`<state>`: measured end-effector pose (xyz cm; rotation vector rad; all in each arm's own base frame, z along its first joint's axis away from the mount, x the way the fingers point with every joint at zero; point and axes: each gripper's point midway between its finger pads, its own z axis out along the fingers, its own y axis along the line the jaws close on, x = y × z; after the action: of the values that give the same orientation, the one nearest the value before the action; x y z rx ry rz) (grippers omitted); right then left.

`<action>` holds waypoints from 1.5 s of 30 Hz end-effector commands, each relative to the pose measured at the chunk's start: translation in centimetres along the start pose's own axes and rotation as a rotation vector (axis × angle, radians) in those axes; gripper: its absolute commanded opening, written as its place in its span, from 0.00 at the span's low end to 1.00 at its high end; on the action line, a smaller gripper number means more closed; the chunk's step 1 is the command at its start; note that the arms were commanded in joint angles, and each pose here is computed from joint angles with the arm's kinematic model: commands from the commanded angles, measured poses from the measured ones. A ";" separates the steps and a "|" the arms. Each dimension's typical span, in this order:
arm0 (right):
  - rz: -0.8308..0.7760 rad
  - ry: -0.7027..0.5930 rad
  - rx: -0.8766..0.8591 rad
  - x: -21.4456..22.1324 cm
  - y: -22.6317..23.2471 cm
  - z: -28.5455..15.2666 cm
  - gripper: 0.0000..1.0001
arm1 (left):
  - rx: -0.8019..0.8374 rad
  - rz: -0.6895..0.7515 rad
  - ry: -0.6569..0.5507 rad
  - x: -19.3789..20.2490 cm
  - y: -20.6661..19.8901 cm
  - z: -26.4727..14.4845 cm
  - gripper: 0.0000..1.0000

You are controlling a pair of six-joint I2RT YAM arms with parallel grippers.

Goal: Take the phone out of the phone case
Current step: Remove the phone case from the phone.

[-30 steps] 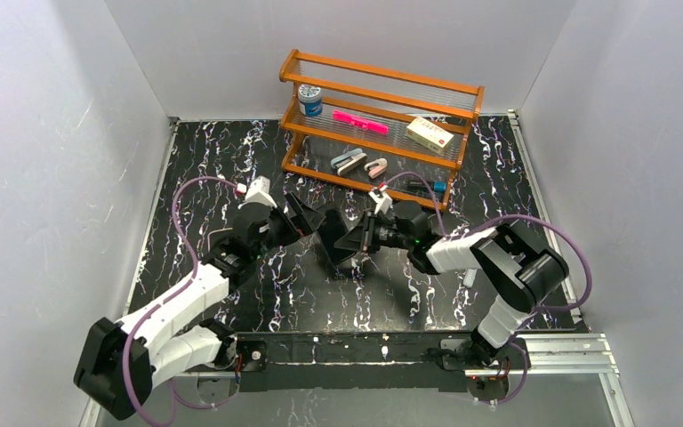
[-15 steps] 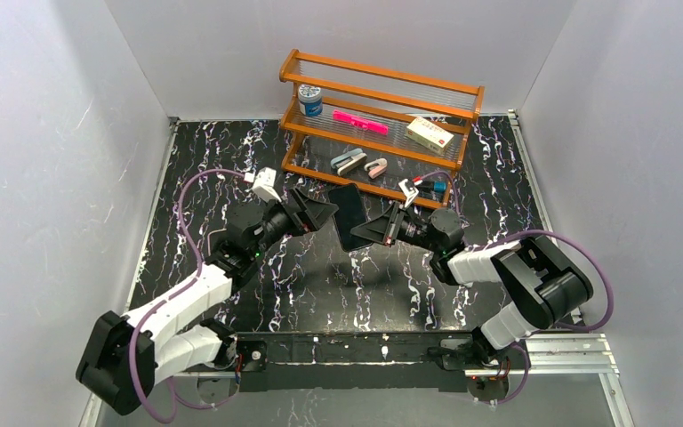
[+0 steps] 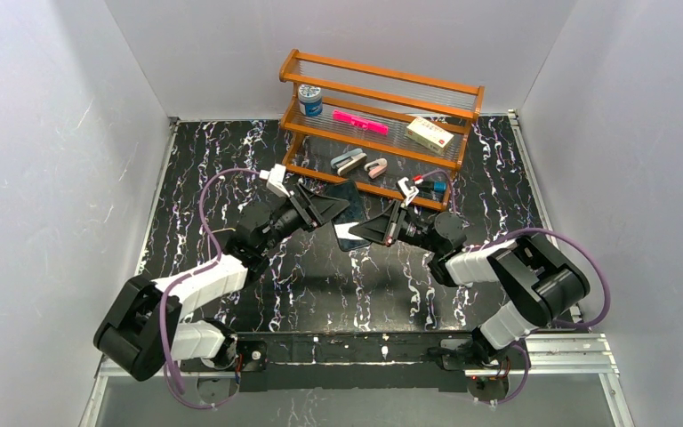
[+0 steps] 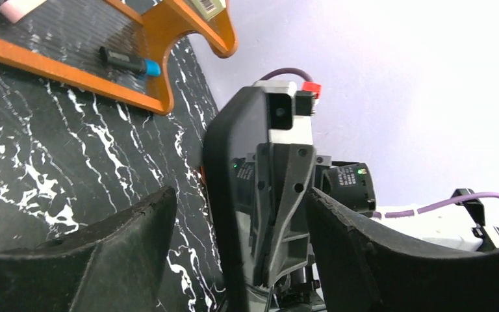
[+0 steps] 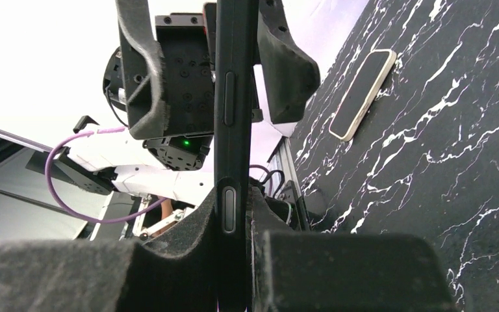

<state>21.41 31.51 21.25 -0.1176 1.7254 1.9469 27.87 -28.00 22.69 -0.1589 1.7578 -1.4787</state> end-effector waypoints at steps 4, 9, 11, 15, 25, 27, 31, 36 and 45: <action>-0.093 -0.018 -0.175 -0.3 4.1 0.8 0.01 | 0.135 -0.014 -0.031 -0.8 -3.1 0.2 0.39; -0.092 -0.012 -0.171 -0.1 3.9 0.8 0.01 | 0.140 -0.021 -0.031 -0.7 -3.1 0.1 0.07; -0.098 -0.007 -0.170 0.0 3.8 0.7 0.08 | 0.144 -0.013 -0.038 -0.8 -3.2 0.0 0.00; -0.149 0.037 -0.156 0.5 3.2 0.2 0.26 | 0.152 -0.014 -0.032 -1.1 -3.3 -0.2 0.00; -0.324 0.253 -0.118 1.7 1.5 -2.7 0.69 | 0.183 -0.023 0.045 -2.2 -2.8 -1.2 0.00; -0.367 0.272 -0.098 1.9 1.1 -2.9 0.75 | 0.204 -0.017 0.076 -2.0 -3.3 -1.4 0.00; -0.430 0.267 -0.010 1.3 0.1 -2.8 0.88 | 0.243 0.003 0.125 -1.6 -4.2 -1.6 0.00; -0.499 0.277 -0.027 1.4 1.1 -2.5 0.93 | 0.291 0.038 0.149 -1.7 -5.8 -1.8 0.00; -0.547 0.402 -0.178 3.1 2.8 -2.1 0.80 | 0.317 0.059 0.131 -2.5 -7.0 -1.7 0.00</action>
<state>17.84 29.87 20.33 -0.8489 1.6575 1.7074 26.18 -27.55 25.65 0.0589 1.7271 -1.7162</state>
